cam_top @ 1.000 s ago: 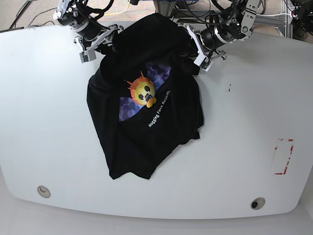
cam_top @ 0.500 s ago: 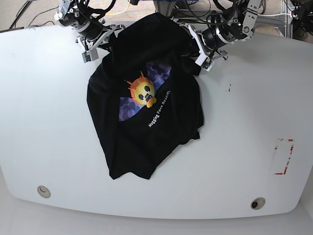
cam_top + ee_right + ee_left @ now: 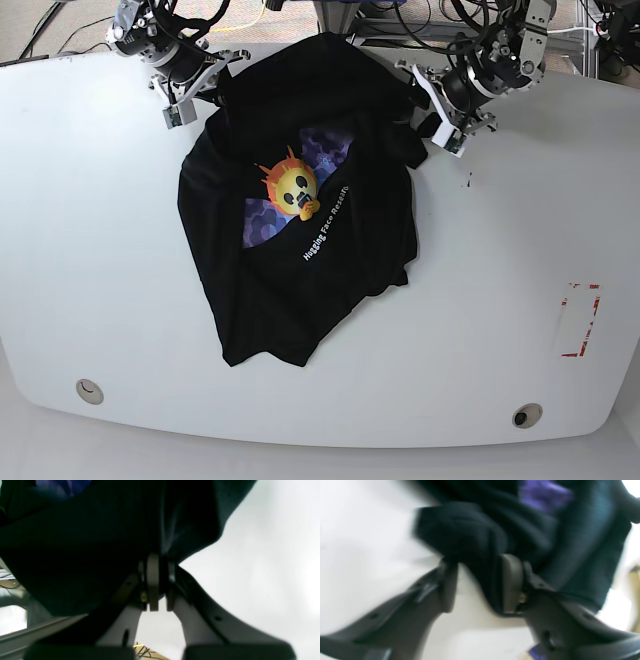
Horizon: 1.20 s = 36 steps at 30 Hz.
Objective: Layout the t-shirt on the table in an organized manner, then fold the t-shirt properly
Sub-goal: 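Release the left gripper and move it down along the shirt's side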
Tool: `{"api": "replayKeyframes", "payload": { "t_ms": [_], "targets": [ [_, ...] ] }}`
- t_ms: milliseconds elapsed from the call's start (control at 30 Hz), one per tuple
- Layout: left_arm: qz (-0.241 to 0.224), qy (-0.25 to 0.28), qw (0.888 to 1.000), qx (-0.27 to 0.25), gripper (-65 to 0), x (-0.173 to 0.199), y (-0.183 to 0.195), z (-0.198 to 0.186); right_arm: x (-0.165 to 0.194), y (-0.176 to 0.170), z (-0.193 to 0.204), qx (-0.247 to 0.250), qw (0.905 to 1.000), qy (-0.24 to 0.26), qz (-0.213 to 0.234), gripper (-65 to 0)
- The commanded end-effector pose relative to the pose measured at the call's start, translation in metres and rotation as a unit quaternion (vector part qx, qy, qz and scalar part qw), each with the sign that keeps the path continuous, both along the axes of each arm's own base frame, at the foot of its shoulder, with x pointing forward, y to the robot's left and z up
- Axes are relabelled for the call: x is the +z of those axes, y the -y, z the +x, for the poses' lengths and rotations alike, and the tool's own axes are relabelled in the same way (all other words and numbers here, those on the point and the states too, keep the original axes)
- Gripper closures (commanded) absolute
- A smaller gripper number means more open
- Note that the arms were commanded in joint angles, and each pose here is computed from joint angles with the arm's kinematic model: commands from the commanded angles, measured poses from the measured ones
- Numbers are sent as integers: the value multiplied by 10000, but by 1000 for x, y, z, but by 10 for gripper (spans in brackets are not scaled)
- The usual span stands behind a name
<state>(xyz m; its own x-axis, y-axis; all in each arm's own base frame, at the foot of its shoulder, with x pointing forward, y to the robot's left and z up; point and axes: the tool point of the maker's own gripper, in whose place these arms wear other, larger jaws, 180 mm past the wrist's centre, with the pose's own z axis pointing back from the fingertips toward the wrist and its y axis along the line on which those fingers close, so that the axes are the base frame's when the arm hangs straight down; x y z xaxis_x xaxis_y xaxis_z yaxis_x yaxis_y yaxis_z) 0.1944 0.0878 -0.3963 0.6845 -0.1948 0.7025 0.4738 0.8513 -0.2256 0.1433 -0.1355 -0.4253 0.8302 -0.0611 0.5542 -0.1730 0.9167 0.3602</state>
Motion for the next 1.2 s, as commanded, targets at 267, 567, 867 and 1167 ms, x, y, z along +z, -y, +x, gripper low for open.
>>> {"api": "replayKeyframes", "payload": {
  "t_ms": [267,567,867,1167],
  "targets": [
    [-331,807,9954,398,-435,47,-23,56,1,5,3,16,9999,16,-114,0],
    [-583,1469,9855,621,-435,100,-38,133,2,5,6,16,9999,46,-114,0],
    [-897,1223,9839,942,-435,99,-35,203,4,5,11,19,9999,111,-124,0],
    [-1366,708,9783,1391,-435,68,-33,249,5,5,14,18,9998,142,-124,0]
  ]
}}
